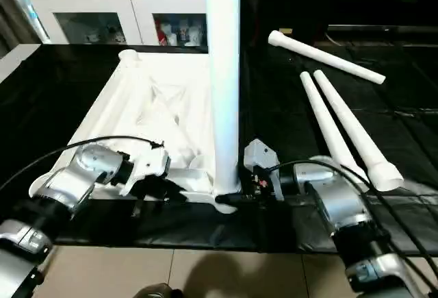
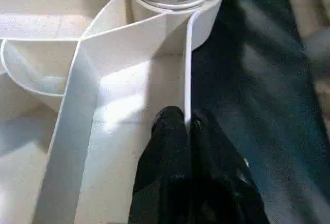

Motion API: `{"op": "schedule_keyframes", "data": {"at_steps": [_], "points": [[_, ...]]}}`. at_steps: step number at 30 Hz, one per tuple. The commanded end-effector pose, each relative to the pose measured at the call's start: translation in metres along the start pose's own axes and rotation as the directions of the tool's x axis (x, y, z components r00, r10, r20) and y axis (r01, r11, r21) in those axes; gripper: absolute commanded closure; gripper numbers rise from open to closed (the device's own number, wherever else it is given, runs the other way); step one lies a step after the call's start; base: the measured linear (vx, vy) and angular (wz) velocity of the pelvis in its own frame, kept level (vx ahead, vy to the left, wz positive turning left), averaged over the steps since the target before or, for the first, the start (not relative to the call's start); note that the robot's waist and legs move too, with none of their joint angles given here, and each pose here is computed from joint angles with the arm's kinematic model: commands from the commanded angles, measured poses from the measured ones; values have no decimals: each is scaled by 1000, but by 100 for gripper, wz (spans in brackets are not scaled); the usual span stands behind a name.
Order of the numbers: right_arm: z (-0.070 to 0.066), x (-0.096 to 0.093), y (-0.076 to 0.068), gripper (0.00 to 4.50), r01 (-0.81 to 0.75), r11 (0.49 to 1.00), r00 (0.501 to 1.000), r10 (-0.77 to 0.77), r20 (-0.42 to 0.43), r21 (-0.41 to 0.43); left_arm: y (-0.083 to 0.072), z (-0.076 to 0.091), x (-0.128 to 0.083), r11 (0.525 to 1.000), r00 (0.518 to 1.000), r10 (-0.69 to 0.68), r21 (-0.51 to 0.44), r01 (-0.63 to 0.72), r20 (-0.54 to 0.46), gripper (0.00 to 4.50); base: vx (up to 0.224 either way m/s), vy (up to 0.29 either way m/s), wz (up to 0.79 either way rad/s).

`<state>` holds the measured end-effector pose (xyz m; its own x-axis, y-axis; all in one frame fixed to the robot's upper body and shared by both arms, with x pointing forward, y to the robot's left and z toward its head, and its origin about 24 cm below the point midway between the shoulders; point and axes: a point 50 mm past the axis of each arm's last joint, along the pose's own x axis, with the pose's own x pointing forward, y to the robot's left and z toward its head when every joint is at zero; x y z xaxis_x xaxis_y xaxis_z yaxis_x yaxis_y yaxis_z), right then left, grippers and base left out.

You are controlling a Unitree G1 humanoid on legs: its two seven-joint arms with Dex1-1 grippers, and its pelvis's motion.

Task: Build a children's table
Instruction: Rotate leg to tighten

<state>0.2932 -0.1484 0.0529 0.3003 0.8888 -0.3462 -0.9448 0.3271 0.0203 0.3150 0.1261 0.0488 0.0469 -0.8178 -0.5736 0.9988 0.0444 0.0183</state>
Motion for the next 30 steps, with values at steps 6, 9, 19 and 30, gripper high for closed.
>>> {"op": "schedule_keyframes", "data": {"at_steps": [6, 9, 19, 30], "points": [[7, 52, -2, 176, 313, 944, 949, -316, 16, 102, 33, 46, 23, 954, 955, 288, -111, -280, 66, 450, 0, 0, 0], [9, 66, -6, 176, 437, 883, 897, -442, -9, 171, 40, 55, 33, 915, 922, 382, -161, -369, 57, 450, 0, 0, 0], [15, 79, -12, 120, 596, 775, 795, -606, -22, 212, 45, 69, 47, 870, 878, 476, -177, -459, 60, 450, 0, 0, 0], [17, 31, -13, 16, 539, 820, 813, -566, 135, 192, 39, 51, 36, 913, 915, 397, -135, -385, 70, 450, 0, 0, 0]]}}
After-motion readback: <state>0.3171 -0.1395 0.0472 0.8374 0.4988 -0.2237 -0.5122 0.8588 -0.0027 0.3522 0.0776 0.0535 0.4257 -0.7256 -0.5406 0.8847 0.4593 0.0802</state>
